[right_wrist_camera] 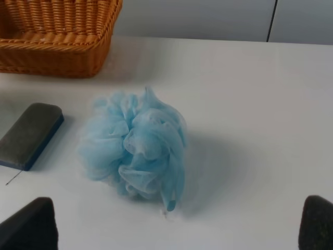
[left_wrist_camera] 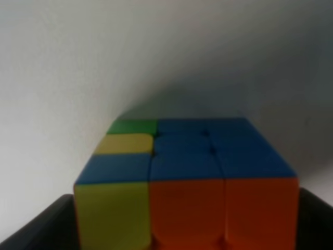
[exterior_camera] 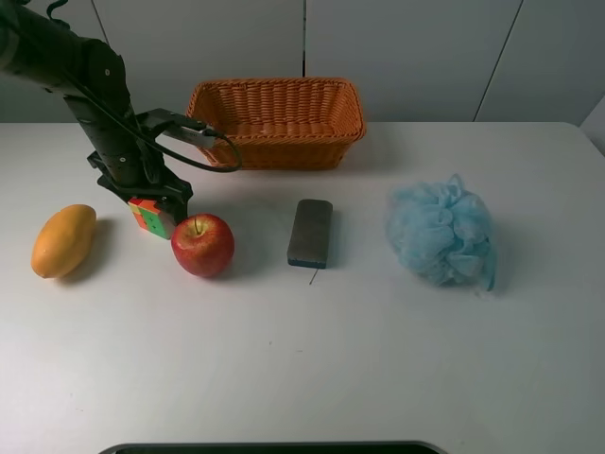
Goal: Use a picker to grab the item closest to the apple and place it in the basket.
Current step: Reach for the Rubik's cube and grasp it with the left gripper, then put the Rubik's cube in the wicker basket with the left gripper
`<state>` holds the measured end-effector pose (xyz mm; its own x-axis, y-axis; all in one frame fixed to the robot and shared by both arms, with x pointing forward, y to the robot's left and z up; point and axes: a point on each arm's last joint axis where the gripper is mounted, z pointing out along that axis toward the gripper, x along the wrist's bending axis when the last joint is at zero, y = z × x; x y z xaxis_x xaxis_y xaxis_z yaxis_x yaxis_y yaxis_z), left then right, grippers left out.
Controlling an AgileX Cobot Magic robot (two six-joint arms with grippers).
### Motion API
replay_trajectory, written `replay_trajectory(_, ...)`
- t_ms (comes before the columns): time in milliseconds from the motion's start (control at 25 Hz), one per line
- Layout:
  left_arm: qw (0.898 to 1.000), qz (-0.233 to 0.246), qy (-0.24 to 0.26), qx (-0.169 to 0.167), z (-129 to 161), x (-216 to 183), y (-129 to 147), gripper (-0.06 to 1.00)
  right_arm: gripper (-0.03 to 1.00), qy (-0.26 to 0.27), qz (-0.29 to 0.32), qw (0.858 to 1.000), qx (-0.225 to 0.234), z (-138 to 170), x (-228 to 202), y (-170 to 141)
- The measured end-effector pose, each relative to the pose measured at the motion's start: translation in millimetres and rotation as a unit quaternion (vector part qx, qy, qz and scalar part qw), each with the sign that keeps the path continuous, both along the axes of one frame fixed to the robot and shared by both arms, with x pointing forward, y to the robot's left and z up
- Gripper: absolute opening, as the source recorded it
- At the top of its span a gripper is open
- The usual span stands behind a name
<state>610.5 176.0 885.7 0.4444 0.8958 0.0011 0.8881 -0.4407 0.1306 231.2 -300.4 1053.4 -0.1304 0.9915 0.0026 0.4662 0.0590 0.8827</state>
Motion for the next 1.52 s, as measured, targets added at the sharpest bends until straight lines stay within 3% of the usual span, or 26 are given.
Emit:
replay_trajectory(240, 1.0, -0.002, 0.007, 0.003, -8.5, 0.2, 0.1, 0.72, 0.7, 0.0, 0.0, 1.0, 0.0, 0.0, 0.0, 0.0)
replay_trajectory(360, 1.0, -0.002, 0.003, 0.002, -8.5, 0.9, -0.2, 0.56, 0.7, 0.0, 0.0, 1.0, 0.0, 0.0, 0.0, 0.0)
replay_trajectory(880, 1.0, -0.002, -0.007, -0.002, -5.0, 4.2, -1.5, 0.56, 0.7, 0.0, 0.0, 1.0, 0.0, 0.0, 0.0, 0.0)
replay_trajectory(1320, 1.0, 0.011, 0.008, -0.002, 59.0, -0.6, -0.3, 0.56, 0.7, 0.0, 0.0, 1.0, 0.0, 0.0, 0.0, 0.0)
replay_trajectory(1520, 0.999, 0.035, -0.003, -0.018, 95.5, -7.9, 0.5, 0.56, 0.7, 0.0, 0.0, 1.0, 0.0, 0.0, 0.0, 0.0)
